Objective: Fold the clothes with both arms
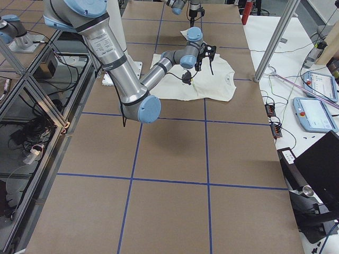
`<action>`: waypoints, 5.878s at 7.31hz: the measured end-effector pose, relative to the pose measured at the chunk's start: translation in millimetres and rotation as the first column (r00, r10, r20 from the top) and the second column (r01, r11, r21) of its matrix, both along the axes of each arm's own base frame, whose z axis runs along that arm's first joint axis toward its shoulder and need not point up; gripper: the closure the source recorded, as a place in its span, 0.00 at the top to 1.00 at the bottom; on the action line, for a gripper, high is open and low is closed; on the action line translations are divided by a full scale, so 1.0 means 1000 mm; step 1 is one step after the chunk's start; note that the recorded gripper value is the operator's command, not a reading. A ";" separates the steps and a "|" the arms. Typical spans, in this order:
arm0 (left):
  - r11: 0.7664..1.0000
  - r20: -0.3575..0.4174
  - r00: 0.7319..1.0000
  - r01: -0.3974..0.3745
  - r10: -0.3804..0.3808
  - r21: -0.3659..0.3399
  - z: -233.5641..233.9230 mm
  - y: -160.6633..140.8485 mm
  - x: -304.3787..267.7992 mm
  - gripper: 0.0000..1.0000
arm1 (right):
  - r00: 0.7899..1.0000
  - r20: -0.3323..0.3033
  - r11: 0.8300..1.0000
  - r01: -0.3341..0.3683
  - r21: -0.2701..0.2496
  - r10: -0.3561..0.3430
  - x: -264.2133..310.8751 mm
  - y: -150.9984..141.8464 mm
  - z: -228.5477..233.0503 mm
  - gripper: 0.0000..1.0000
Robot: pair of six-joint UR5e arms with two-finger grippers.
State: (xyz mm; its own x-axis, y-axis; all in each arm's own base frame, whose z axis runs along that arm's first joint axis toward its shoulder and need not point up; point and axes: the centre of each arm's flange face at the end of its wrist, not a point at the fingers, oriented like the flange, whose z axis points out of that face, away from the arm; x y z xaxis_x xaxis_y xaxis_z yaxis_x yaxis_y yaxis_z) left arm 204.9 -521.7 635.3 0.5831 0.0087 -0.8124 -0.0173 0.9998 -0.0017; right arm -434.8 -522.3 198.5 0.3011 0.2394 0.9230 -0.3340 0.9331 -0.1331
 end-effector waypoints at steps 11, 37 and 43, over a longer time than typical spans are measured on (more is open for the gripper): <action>0.944 -0.464 0.823 0.268 -0.328 -0.191 -0.611 -0.012 0.393 0.46 | 0.999 -0.052 0.998 0.004 0.067 0.000 0.133 0.029 0.084 1.00; 0.937 -0.325 0.880 0.311 -0.347 -0.161 -0.420 0.033 0.242 0.73 | 0.936 -0.348 0.976 -0.127 -0.177 0.058 -0.053 0.372 0.154 0.00; 0.869 0.024 0.894 0.442 -0.448 -0.221 -0.296 0.252 0.256 0.68 | 0.947 -0.320 0.977 -0.102 -0.190 0.037 -0.004 0.372 0.140 0.00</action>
State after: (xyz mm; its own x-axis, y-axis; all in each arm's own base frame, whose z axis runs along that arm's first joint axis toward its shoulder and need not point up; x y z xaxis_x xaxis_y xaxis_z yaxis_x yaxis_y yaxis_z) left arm 460.9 -269.5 338.9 0.4614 -0.4226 -0.7800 0.4265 0.8766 -0.2226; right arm -438.4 -150.3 338.8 0.5427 0.4407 0.7150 -0.4521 0.8707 -0.1935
